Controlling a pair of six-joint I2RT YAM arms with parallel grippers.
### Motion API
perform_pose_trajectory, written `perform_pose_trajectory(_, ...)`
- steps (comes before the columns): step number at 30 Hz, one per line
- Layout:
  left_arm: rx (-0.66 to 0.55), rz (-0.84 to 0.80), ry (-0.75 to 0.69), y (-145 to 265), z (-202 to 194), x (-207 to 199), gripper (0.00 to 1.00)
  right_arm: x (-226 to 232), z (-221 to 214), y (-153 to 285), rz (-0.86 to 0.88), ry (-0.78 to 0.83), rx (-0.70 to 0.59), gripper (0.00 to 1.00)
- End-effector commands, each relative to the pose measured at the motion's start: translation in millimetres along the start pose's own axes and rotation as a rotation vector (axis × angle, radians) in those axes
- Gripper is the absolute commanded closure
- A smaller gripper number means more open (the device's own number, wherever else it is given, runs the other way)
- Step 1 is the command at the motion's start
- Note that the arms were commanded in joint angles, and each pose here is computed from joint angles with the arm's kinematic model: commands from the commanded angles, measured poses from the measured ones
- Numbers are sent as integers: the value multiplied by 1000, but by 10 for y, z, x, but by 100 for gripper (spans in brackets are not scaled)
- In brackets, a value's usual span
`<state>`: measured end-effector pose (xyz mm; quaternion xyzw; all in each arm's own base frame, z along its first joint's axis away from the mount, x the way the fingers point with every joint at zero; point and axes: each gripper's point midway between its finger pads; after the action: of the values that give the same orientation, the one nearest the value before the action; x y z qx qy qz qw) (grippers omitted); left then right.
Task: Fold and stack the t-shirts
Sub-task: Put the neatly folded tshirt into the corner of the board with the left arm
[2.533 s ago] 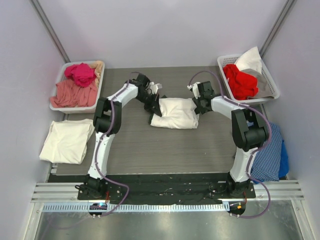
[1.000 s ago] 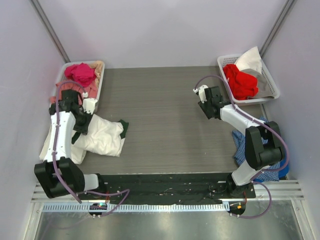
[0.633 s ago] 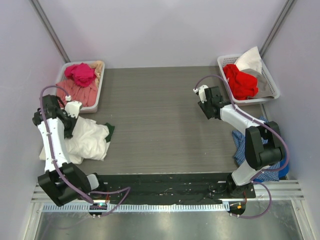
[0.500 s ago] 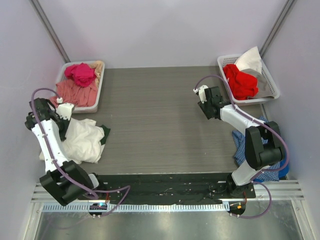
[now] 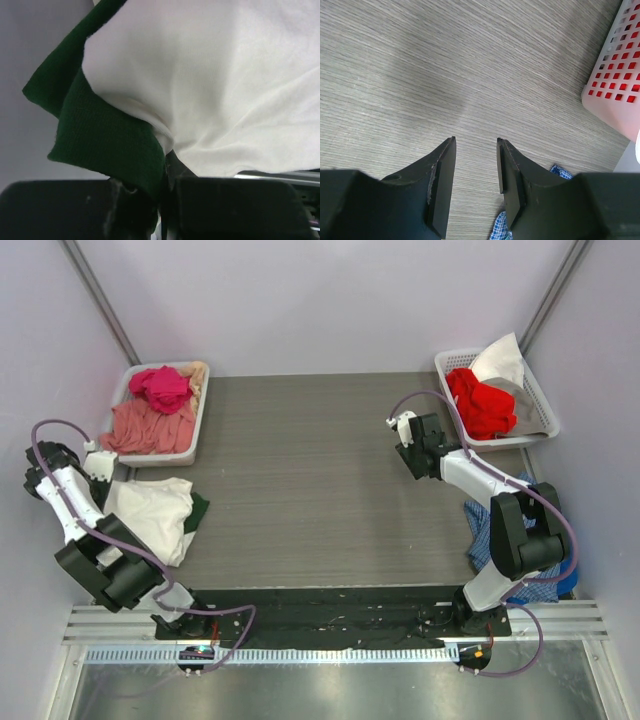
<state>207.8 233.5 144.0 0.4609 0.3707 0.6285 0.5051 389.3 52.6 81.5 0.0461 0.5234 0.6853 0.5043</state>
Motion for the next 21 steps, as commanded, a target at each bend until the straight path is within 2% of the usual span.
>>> perform_pose_trajectory(1,-55,175,-2,29,172,560,100,-58,98,90,-21,-17,-42,55)
perform_pose_trajectory(9,-5,227,52,-189,73,996,100,-26,102,59,-6,-23,-37,55)
perform_pose_trajectory(18,14,130,58,-370,33,874,100,-36,95,61,-11,-26,-31,55)
perform_pose_trajectory(19,23,120,62,-392,20,860,98,-34,100,64,-10,-23,-31,55)
perform_pose_trajectory(21,-4,75,67,-394,76,787,85,-34,103,59,-9,-24,-30,55)
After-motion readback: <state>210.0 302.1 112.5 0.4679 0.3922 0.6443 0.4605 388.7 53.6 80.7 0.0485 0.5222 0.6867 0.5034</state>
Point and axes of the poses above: each gripper's point midway between its finger pads, its own y axis back along the fingers, its own x axis along the line the jaws close on, z = x × y, and after that the axes turned 9 degrees about y, right-handed
